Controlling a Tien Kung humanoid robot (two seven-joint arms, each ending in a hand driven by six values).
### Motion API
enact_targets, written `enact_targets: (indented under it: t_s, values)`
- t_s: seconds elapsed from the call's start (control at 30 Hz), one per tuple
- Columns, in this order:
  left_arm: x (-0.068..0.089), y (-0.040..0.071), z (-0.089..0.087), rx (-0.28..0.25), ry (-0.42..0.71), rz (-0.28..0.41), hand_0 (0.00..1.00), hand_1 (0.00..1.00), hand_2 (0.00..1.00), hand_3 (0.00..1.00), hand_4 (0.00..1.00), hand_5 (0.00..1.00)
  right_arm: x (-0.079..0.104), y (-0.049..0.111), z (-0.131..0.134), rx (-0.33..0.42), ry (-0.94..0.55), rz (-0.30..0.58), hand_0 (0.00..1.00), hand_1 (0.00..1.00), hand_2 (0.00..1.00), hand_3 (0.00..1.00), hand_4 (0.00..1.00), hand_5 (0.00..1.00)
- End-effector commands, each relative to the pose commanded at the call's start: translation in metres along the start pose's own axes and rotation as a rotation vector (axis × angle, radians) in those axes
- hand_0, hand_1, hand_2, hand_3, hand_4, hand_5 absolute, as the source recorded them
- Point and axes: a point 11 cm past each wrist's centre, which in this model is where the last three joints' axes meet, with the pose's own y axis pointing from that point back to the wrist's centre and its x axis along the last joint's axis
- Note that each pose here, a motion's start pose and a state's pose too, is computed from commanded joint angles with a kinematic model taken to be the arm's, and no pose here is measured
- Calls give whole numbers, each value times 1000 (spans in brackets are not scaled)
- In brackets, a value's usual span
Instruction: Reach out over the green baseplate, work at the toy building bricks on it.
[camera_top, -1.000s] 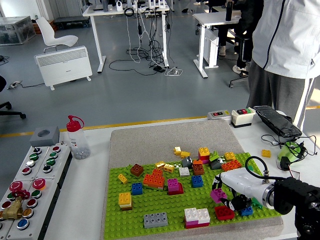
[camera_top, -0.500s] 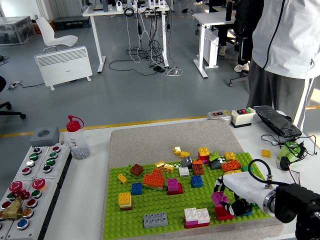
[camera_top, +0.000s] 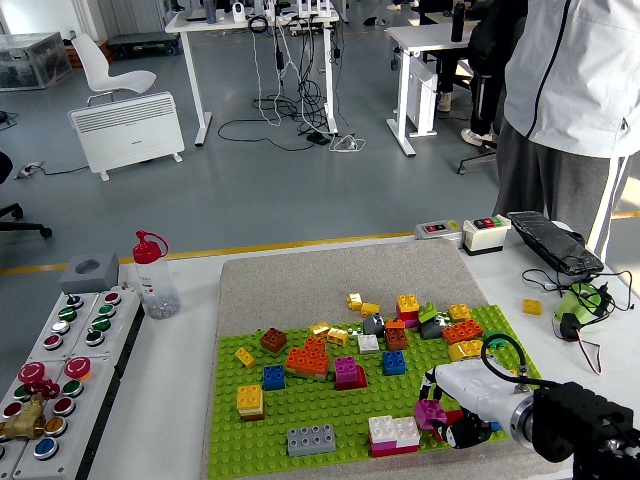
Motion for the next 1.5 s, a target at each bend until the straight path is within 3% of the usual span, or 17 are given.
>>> enact_targets:
  t_s: [0.7,1.5]
  values:
    - [0,0,1,0,1,0,728,778,788,672,479,998,-6,-3,-16,35,6,6,104,319,562,606,551,264]
    - [1,0,-2,6,-6,4,727,775,787,670,480,998,-9,-2,-24,82,102,50,117,323,574,606,558,273]
